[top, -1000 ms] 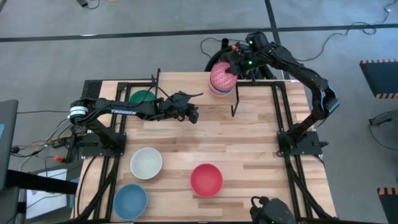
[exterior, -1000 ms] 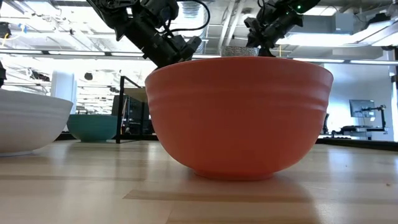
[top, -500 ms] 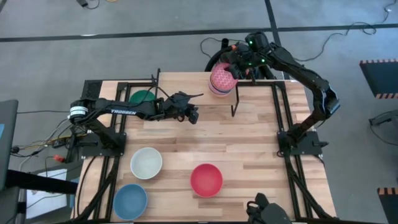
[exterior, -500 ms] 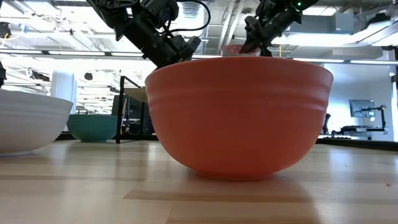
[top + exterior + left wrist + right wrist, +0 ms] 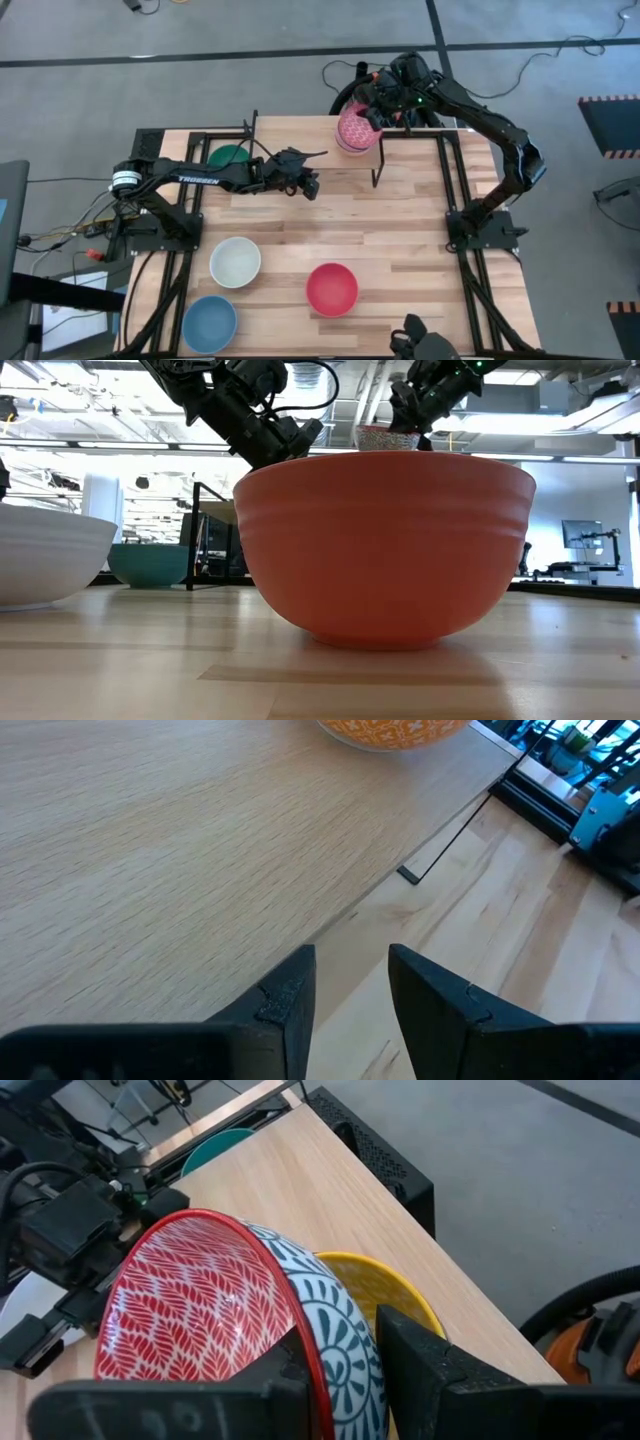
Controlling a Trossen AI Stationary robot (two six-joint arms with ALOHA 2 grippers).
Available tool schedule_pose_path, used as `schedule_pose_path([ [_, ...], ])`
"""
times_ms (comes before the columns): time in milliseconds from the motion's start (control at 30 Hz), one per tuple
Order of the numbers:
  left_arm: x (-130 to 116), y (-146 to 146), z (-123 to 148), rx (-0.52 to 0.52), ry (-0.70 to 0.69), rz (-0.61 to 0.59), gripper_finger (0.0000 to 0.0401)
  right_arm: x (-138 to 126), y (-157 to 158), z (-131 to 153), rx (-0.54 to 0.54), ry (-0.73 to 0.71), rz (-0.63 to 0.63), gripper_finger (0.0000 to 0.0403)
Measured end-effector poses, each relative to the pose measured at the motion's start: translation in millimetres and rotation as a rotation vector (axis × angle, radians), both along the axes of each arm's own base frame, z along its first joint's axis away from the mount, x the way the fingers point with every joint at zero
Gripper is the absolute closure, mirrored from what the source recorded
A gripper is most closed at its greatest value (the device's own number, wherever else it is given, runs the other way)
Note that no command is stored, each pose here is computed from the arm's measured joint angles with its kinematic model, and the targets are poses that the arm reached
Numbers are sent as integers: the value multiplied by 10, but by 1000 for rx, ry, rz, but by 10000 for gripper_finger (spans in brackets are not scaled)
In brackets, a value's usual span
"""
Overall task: Place and stack bowls onto a shelf
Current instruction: Stack the red patterned bowl on top of the yellow patterned bowl on the shelf
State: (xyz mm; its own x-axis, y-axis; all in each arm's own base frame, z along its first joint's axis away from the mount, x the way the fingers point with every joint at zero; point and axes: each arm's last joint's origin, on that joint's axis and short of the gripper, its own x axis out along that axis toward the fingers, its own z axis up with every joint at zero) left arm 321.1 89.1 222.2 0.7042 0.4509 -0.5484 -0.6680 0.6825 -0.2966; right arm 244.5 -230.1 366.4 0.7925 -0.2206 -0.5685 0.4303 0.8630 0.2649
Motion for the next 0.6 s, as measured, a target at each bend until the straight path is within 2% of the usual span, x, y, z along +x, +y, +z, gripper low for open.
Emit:
schedule_pose_path([
  [300, -1, 2, 4, 0, -2, 0, 286, 21, 17, 4, -23, 1, 22, 296],
  [600, -2, -8, 12, -6, -8, -2, 286, 116, 122, 4, -84, 15, 106, 296],
])
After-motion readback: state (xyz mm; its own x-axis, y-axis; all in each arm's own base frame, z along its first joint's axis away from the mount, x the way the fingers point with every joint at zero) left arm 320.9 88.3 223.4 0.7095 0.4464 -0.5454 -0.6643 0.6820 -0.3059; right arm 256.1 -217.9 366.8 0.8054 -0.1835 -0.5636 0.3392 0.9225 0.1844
